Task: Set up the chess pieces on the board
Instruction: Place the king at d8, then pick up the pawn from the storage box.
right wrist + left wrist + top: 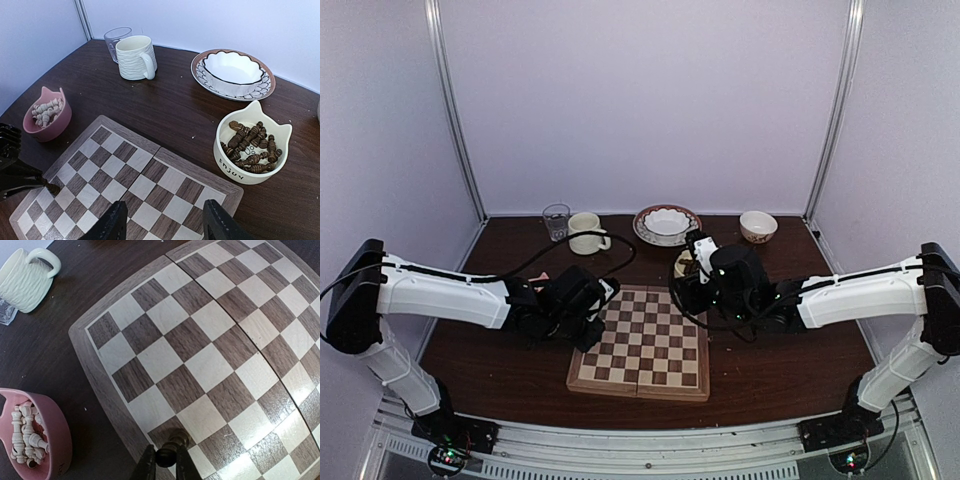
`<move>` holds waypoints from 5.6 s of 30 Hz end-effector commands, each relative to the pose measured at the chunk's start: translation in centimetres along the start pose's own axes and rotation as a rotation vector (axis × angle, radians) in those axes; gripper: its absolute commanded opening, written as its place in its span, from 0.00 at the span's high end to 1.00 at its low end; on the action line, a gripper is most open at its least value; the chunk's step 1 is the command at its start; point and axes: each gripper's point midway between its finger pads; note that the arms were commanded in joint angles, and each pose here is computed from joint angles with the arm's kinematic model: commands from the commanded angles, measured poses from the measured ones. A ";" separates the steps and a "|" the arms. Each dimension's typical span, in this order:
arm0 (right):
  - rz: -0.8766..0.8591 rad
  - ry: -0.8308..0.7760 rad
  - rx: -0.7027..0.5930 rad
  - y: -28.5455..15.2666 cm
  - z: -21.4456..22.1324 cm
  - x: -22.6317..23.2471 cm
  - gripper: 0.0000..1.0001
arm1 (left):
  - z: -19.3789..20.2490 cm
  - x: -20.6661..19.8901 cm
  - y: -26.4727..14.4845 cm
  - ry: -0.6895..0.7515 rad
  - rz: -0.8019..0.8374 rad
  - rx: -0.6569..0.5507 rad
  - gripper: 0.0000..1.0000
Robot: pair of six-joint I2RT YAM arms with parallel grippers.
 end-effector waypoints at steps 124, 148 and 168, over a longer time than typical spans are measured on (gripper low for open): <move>0.470 0.401 0.320 17.0 0.1 -17.7 0.83 | -5.3 6.2 -7.2 -0.306 -0.060 -0.464 0.25; 0.275 0.276 0.110 13.1 -6.1 -14.4 0.87 | -5.3 6.3 -7.7 -0.305 -0.055 -0.477 0.25; -0.232 0.006 0.182 7.1 3.2 5.5 0.86 | -5.3 6.2 -7.3 -0.305 -0.055 -0.467 0.25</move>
Point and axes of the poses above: each gripper's point midway between its finger pads, its own y axis out along the fingers, its own x axis along the line the jaws close on, z = x × y, and after that the axes turned 10 degrees about y, right-handed
